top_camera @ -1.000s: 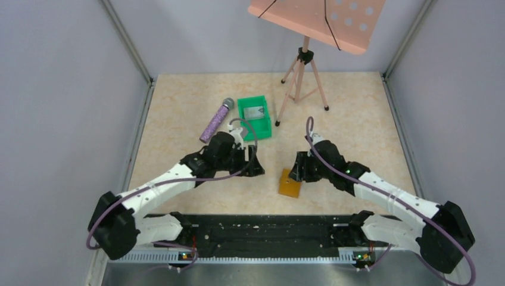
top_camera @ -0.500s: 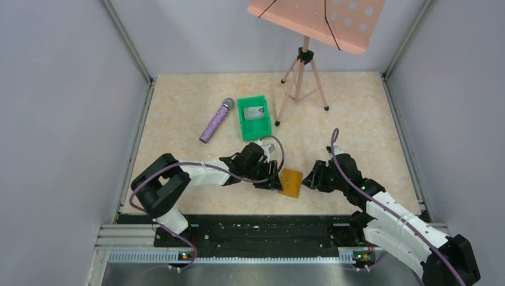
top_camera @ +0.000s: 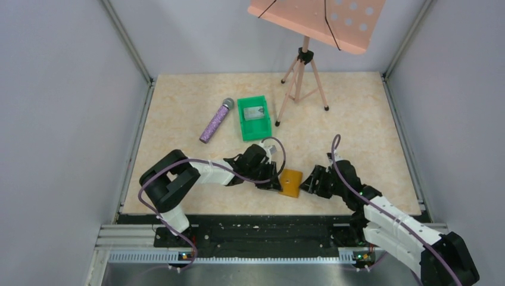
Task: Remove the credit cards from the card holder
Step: Open the card holder at the center of the board.
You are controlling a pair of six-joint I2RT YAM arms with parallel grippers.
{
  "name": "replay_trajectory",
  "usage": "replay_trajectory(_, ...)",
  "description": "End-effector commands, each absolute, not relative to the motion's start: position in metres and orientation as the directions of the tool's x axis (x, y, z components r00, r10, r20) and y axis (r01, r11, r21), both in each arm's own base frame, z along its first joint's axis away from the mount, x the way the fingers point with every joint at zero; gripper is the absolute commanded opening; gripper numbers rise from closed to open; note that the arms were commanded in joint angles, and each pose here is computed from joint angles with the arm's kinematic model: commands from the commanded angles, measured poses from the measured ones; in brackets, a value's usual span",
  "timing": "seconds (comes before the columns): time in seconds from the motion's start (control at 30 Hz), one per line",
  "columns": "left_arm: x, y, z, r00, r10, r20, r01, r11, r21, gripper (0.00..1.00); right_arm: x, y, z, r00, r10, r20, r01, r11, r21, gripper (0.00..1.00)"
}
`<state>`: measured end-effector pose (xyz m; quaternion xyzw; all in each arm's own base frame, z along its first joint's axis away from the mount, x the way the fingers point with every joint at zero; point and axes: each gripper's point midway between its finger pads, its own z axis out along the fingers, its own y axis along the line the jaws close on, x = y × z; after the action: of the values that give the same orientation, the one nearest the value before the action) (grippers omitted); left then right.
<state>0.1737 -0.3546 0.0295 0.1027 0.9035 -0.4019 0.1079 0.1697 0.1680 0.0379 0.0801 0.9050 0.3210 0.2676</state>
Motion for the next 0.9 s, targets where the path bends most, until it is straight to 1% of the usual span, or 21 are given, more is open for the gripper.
replay_trajectory(0.0,0.174,-0.363,0.032,-0.948,0.103,-0.301,0.296,0.63,-0.718,0.26,0.181,0.174,0.046,-0.819,0.37,-0.438,-0.03,0.736,0.677,0.59)
replay_trajectory(0.1,0.173,-0.362,0.028,-0.951,0.103,-0.29,0.287,0.638,-0.715,0.19,0.18,0.178,0.044,-0.821,0.386,-0.421,-0.029,0.709,0.705,0.65)
replay_trajectory(0.2,0.171,-0.363,0.026,-0.953,0.106,-0.284,0.284,0.641,-0.714,0.13,0.181,0.182,0.044,-0.823,0.397,-0.406,-0.027,0.686,0.727,0.69)
replay_trajectory(0.5,0.168,-0.364,0.021,-0.955,0.111,-0.276,0.28,0.647,-0.709,0.11,0.179,0.192,0.048,-0.833,0.416,-0.366,-0.04,0.613,0.789,0.71)
replay_trajectory(0.87,0.163,-0.369,0.024,-0.957,0.109,-0.269,0.276,0.625,-0.73,0.1,0.178,0.21,0.086,-0.822,0.44,-0.362,-0.155,0.439,0.885,0.7)
